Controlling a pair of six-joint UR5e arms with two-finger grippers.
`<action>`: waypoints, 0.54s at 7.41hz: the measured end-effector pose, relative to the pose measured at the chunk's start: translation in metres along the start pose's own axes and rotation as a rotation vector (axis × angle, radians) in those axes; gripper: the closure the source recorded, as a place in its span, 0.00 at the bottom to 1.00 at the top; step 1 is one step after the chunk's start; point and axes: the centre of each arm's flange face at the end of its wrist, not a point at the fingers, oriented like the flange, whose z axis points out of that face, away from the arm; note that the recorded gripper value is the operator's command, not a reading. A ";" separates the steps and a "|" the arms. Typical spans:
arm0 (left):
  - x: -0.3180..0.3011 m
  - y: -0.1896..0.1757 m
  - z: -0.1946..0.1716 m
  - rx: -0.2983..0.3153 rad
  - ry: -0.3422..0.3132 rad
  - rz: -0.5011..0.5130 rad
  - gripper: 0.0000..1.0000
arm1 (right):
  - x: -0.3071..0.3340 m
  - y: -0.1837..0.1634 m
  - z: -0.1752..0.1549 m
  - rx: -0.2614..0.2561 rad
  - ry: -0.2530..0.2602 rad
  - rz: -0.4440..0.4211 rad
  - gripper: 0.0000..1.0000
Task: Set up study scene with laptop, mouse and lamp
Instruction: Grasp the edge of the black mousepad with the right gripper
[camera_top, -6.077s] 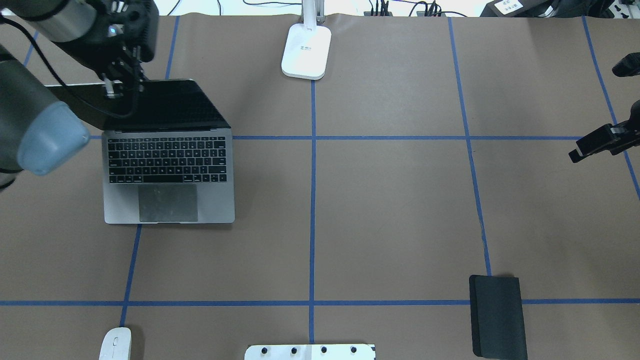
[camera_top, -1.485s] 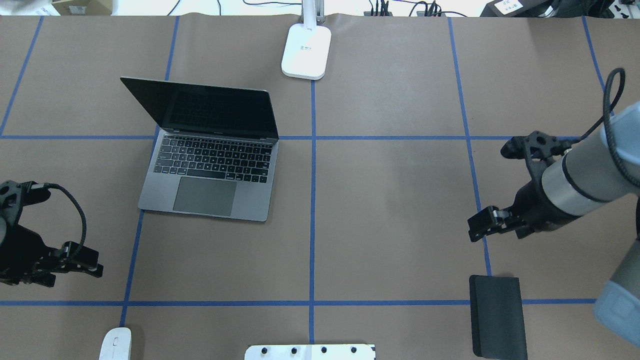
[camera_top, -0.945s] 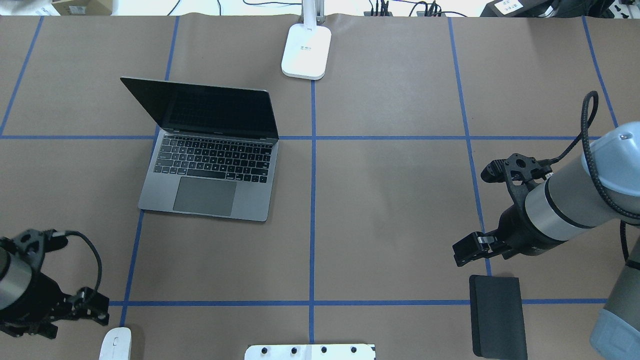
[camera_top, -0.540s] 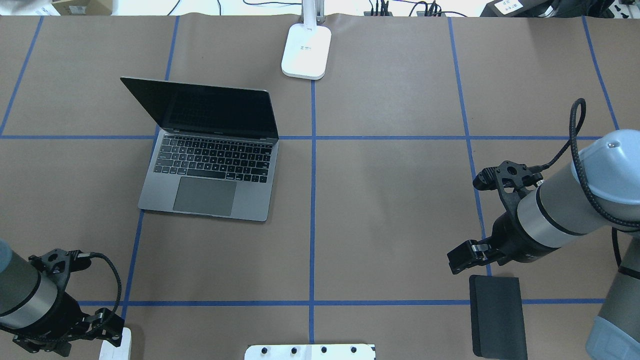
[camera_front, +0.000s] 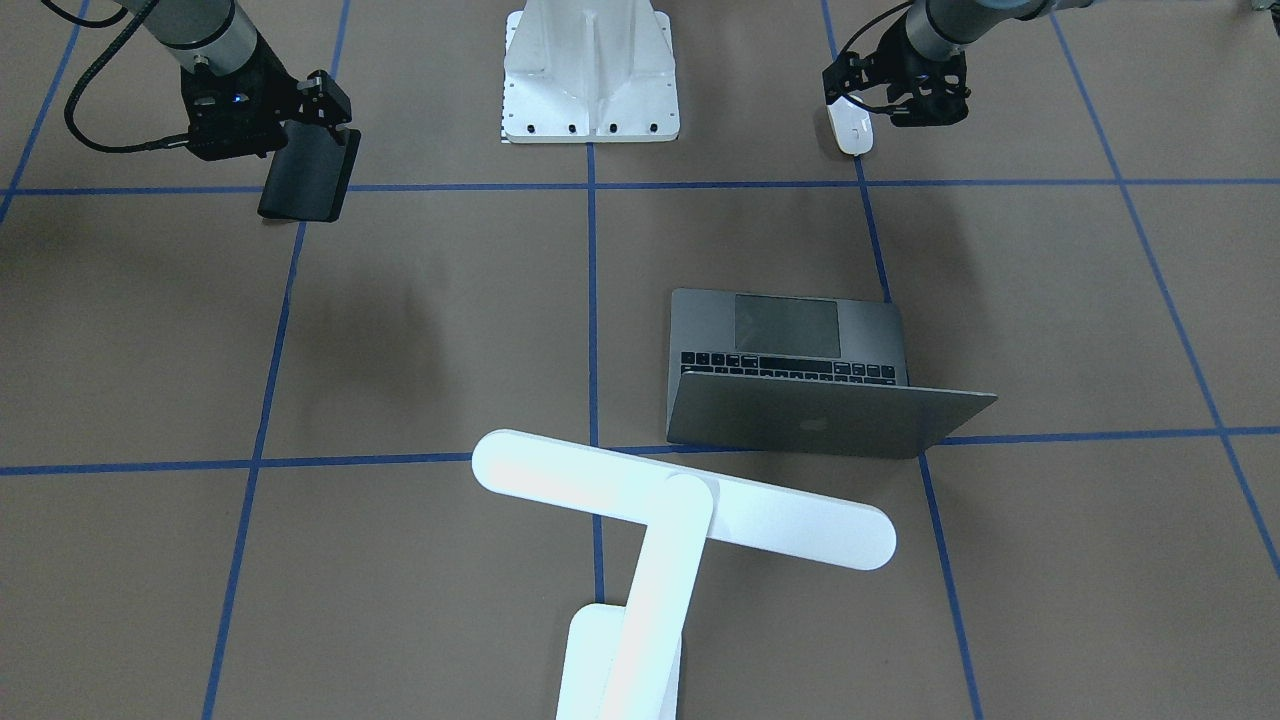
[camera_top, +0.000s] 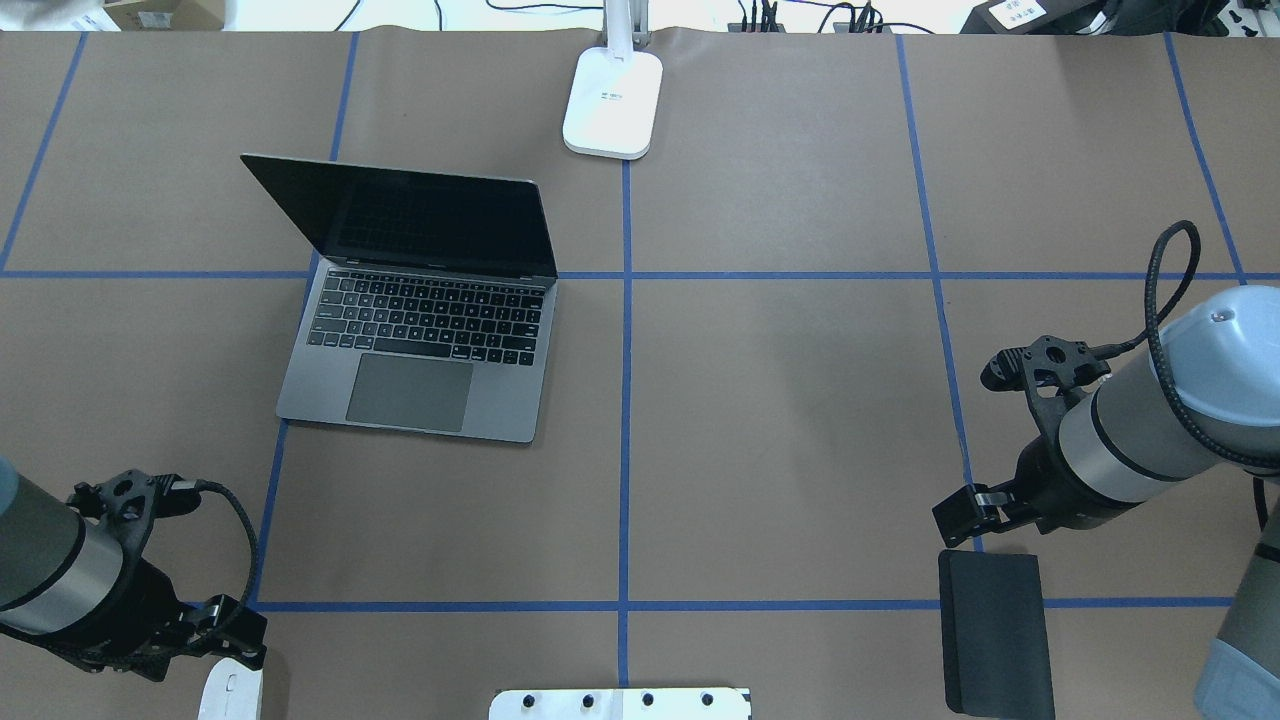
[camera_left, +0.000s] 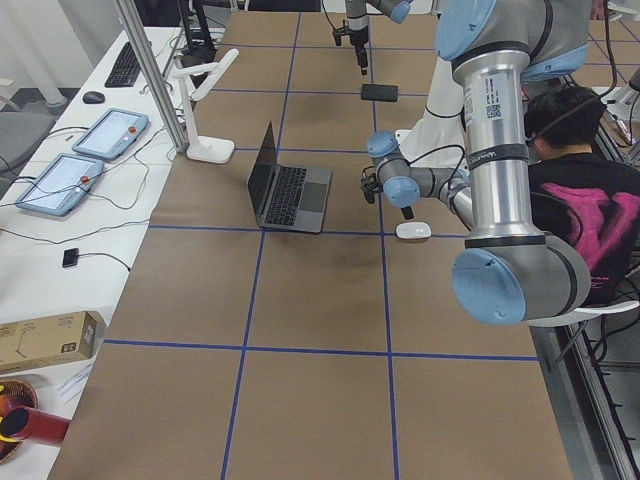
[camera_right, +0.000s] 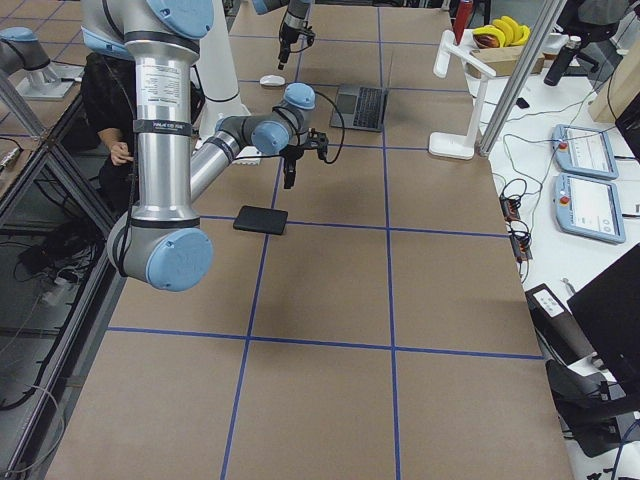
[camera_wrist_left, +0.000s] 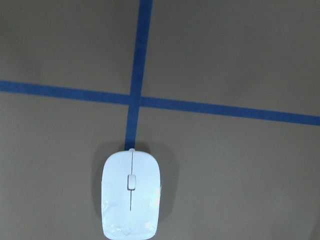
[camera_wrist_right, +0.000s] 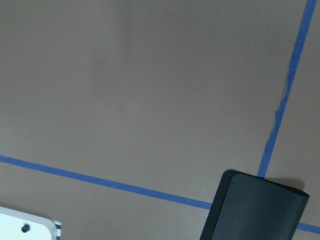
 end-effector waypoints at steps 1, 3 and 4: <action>-0.002 -0.005 -0.005 0.016 0.004 0.032 0.01 | 0.006 -0.001 0.008 -0.003 -0.006 0.012 0.07; -0.002 -0.008 -0.009 0.041 0.006 0.055 0.01 | 0.033 -0.001 0.038 -0.013 -0.081 -0.004 0.07; -0.001 -0.008 -0.010 0.047 0.007 0.059 0.01 | 0.052 0.009 0.047 -0.044 -0.145 -0.025 0.07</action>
